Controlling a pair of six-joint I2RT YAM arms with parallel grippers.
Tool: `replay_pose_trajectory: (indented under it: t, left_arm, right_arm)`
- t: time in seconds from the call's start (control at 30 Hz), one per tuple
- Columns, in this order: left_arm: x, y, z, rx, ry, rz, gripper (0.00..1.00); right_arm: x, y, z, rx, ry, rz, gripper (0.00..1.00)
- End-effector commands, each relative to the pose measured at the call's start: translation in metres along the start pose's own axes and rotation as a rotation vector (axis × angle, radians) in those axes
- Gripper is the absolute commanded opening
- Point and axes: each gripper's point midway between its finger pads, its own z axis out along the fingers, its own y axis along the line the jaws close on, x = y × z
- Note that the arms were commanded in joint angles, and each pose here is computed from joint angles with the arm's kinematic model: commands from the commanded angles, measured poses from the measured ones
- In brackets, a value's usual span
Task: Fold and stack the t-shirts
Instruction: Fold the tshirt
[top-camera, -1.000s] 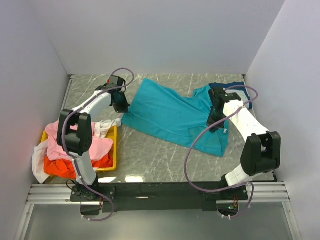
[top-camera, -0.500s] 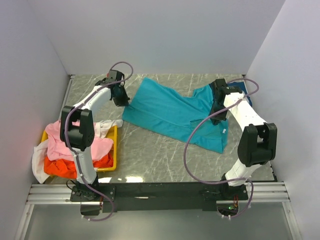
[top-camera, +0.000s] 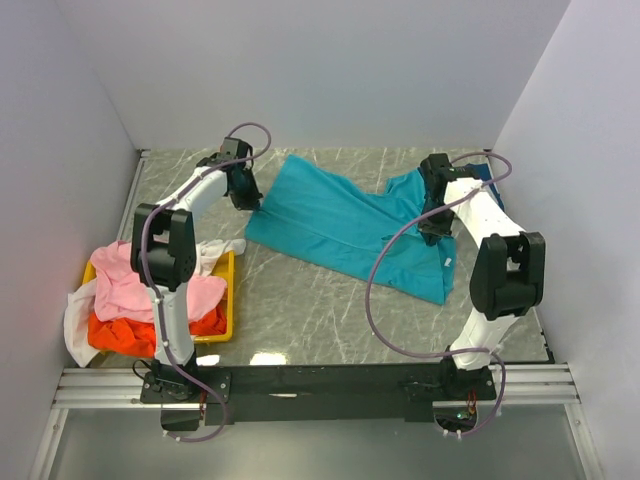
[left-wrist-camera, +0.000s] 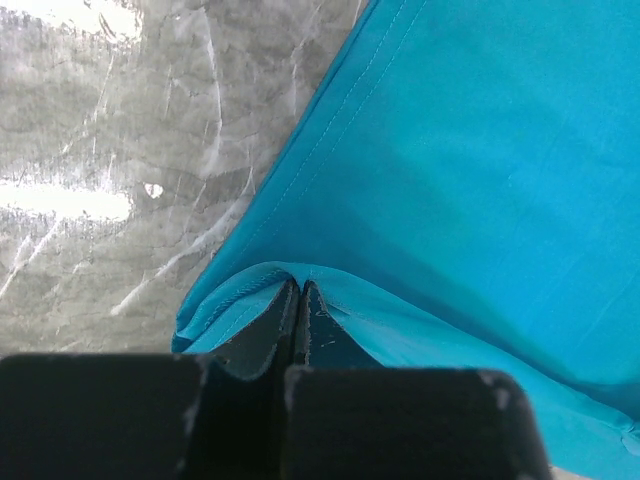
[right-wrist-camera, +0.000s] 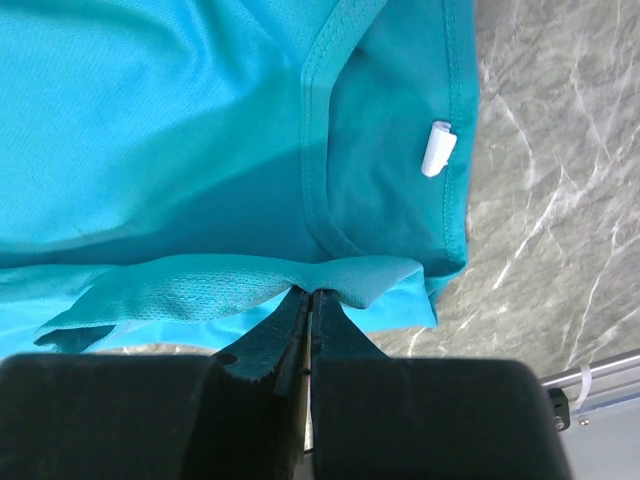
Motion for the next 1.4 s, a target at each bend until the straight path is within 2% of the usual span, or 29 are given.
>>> replay_pose_trajectory:
  t: [0.0,0.43,0.47,0.53,0.57,0.6,0.63,0.67,0.77,0.87,0.97,1.07,1.37]
  left_arm:
    - [-0.018,-0.010,-0.008,0.036,-0.041,0.025,0.00]
    - [-0.026,-0.019,0.002,0.065,-0.039,0.041,0.00]
    - [-0.026,-0.018,0.003,0.062,-0.038,0.042,0.02]
    - [-0.028,-0.018,0.001,0.056,-0.043,0.042,0.16]
    - [-0.028,-0.018,0.001,0.054,-0.046,0.042,0.39]
    - [-0.029,-0.018,-0.001,0.052,-0.051,0.041,0.51]
    - [-0.032,-0.017,-0.004,0.045,-0.063,0.041,0.62]
    - [-0.033,-0.016,-0.005,0.040,-0.070,0.036,0.77]
    - [-0.029,-0.012,-0.011,0.032,-0.081,0.016,0.90]
    - [-0.024,-0.020,-0.021,0.074,-0.094,-0.003,0.92]
    - [0.001,-0.024,-0.021,0.104,-0.059,-0.014,0.93]
    - [0.014,-0.034,-0.024,0.144,-0.065,-0.016,0.96]
    - [0.046,-0.039,-0.001,0.193,0.005,-0.070,0.98]
  right_arm:
    - [-0.020,-0.001,-0.003,0.008,-0.055,0.005,0.00]
    - [-0.029,0.000,0.007,0.014,-0.054,0.000,0.00]
    - [-0.029,0.001,0.007,0.009,-0.050,-0.008,0.02]
    - [-0.032,0.004,0.007,-0.001,-0.050,-0.012,0.26]
    - [-0.032,0.004,0.005,-0.008,-0.048,-0.010,0.38]
    - [-0.033,0.005,0.002,-0.015,-0.051,-0.011,0.51]
    - [-0.033,0.003,-0.002,-0.017,-0.054,-0.005,0.55]
    - [-0.030,0.002,-0.005,-0.020,-0.055,-0.008,0.60]
    - [-0.012,-0.007,-0.008,-0.033,-0.041,0.010,0.62]
    - [0.021,-0.016,-0.001,-0.064,0.012,0.048,0.63]
    - [0.064,-0.027,0.015,-0.083,0.102,0.100,0.63]
    - [0.086,-0.031,0.021,-0.112,0.133,0.143,0.63]
    - [0.112,-0.046,0.042,-0.099,0.209,0.215,0.62]
